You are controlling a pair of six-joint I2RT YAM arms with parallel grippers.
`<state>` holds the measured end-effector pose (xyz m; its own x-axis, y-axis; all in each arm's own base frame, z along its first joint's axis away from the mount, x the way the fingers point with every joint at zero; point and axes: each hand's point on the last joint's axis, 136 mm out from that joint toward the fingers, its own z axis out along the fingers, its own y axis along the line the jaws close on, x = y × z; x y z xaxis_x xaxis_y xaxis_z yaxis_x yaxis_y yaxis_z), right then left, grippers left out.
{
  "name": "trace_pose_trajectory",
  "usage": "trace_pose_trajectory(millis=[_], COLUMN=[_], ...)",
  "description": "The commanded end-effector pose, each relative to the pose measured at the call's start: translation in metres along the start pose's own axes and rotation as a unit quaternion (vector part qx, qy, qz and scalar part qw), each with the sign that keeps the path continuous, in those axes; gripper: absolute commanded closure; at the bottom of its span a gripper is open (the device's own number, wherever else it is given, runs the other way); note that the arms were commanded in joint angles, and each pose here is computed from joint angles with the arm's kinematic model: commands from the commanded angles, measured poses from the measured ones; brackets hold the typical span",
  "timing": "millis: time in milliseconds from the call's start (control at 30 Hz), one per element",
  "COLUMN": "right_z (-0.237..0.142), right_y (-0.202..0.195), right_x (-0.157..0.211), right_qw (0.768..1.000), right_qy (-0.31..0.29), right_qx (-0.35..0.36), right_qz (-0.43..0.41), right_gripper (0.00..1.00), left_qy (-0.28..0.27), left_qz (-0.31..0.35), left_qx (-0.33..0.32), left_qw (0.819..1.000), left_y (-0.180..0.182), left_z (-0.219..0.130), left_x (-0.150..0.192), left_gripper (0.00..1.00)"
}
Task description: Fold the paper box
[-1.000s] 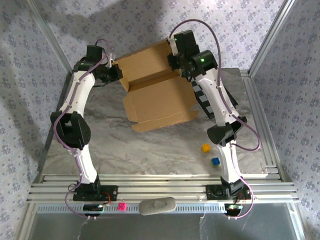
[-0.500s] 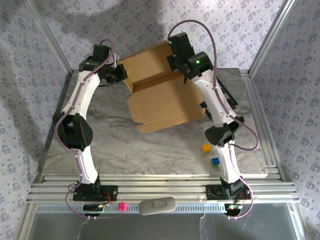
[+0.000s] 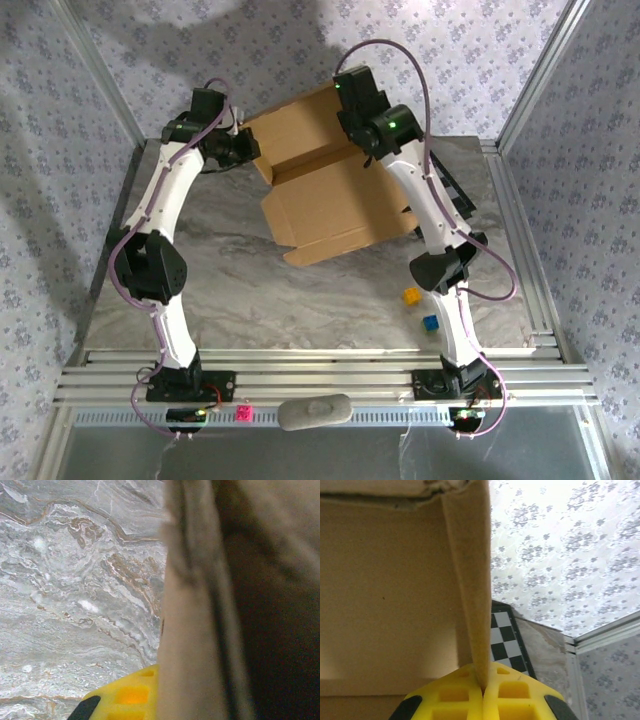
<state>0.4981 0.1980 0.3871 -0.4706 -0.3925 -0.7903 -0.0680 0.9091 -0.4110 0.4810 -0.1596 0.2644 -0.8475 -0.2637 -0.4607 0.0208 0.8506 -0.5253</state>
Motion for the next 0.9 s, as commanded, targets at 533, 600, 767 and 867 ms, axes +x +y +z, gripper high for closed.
trace_pose_trajectory(millis=[533,600,767,867], right_z=[-0.037,-0.048,-0.079,-0.084], right_y=[-0.014,-0.016,-0.026,-0.04], right_x=[-0.015,-0.023,-0.039,-0.04], right_qw=[0.999,0.997,0.986,0.98], right_qy=[-0.028,-0.045,-0.083,-0.087], right_qx=[-0.007,-0.045,-0.112,-0.131], right_qz=[0.026,0.044,0.089,0.119], right_gripper=[0.48,0.36,0.28,0.28], left_qy=[-0.031,-0.031,-0.03,-0.028], left_qz=[-0.022,-0.023,-0.024,-0.025], left_qx=[0.006,0.004,0.003,0.001], left_qw=[0.999,0.999,0.999,0.999], left_y=[-0.014,-0.013,-0.012,-0.012], left_z=[-0.029,-0.028,-0.025,-0.024], left_x=[-0.015,-0.015,-0.016,-0.017], left_gripper=[1.0,1.0,1.0,1.0])
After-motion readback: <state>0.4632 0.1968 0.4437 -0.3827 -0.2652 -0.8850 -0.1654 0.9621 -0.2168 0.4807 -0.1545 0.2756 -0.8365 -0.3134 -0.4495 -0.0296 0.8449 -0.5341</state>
